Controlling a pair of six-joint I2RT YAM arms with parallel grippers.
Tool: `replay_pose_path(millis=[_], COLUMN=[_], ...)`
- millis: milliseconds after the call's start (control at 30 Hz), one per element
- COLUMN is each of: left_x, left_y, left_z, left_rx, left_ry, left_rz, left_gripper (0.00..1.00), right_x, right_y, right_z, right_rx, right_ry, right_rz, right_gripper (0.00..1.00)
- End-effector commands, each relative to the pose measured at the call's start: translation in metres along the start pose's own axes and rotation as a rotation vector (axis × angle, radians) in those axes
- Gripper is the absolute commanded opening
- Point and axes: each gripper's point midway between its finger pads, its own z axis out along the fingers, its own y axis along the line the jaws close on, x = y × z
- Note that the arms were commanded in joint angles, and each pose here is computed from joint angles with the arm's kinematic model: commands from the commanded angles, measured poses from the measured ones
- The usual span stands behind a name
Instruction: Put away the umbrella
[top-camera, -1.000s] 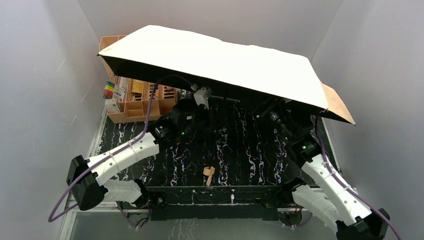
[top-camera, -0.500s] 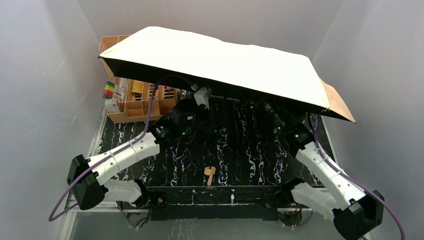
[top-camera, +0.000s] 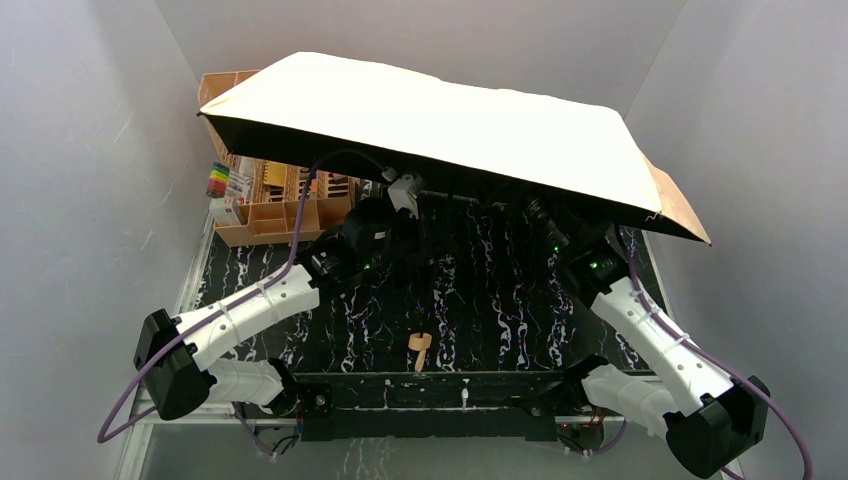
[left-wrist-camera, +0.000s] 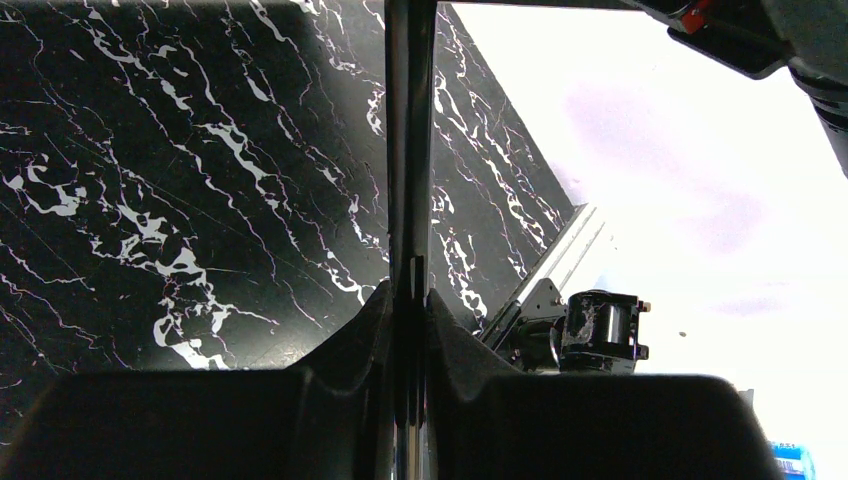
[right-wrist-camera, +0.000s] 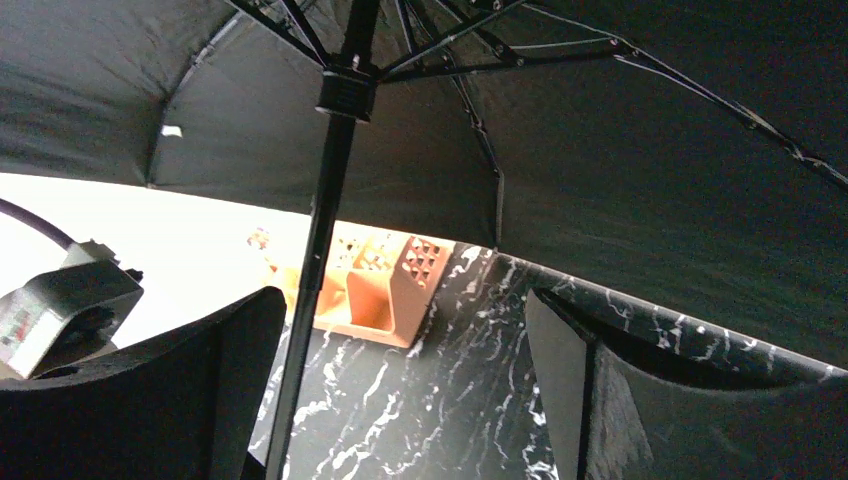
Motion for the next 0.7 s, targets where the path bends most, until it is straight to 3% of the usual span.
replay_pose_path(millis=[0, 267, 467, 667], left_x=[-0.005, 0.001, 0.004, 0.007], left_y=[-0.006, -0.006, -0.005, -0.005], left_z=[-0.004, 0.001, 0.000, 0.002], left_rx=[0.017, 0.017, 0.018, 0.024], left_ry=[-0.009, 0.025, 0.035, 0.045], left_rz=[-0.002, -0.003, 0.001, 0.000], left_gripper=[0.00, 0.00, 0.00, 0.00], right_x=[-0.030, -0.040, -0.060, -0.068], right_y=[0.011, 0.034, 0.040, 0.050], right_z=[-0.002, -0.012, -0.011, 0.011], right_rx=[-0.013, -0.105, -0.109, -0.147], right_ry=[-0.040, -0.055, -0.165, -0.183], right_rz=[-0.108, -0.039, 0.169, 0.251], right_gripper=[0.99, 0.99, 0.87, 0.83])
